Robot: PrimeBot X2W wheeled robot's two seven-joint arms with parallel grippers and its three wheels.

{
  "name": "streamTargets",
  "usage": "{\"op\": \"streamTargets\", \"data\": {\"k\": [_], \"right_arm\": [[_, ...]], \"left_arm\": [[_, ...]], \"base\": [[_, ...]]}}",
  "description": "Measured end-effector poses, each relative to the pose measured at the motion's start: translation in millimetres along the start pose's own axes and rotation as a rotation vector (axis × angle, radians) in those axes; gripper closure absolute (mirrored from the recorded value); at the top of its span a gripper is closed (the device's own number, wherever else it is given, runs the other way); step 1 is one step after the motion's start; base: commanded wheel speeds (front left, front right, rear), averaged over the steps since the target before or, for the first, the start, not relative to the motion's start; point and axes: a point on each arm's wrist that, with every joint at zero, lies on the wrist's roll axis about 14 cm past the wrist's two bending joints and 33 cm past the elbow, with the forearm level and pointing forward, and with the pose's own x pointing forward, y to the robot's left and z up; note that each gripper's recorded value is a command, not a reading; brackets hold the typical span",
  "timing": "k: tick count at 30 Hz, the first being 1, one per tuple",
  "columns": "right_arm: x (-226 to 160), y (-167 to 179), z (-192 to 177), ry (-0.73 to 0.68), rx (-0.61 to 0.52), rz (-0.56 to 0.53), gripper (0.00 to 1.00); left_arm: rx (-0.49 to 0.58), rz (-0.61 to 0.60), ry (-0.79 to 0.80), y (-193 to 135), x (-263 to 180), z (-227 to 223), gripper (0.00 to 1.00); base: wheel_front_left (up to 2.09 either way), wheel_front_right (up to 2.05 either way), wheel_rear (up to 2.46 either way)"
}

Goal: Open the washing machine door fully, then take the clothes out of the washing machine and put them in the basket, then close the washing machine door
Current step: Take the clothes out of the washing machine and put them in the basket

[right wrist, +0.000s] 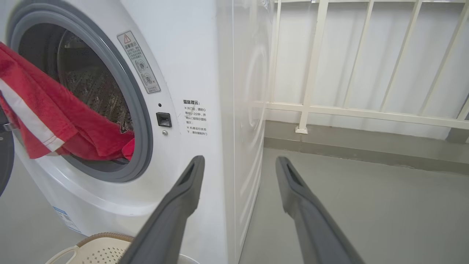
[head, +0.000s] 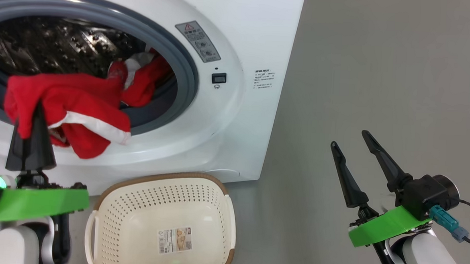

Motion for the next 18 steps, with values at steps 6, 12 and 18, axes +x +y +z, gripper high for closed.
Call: {"op": "streamTargets", "data": {"k": [6, 12, 18], "right_arm": [[-3, 1, 11, -0.028, 0.004, -0.003, 0.00], [-3, -1, 8, -0.024, 0.012, -0.012, 0.00], [-1, -2, -4, 0.004, 0.028, -0.021, 0.00]], "left_arm": [[-0.010, -0.034, -0.087, -16, -8, 37, 1.00], [-0.019, -0.051, -0.070, -27, -16, 39, 1.00], [-0.052, -0.040, 0.035, -29, -23, 4, 1.00]], "base": [[0.00, 0.00, 0.00], [0.00, 0.00, 0.00], [0.00, 0.00, 0.00]]}}
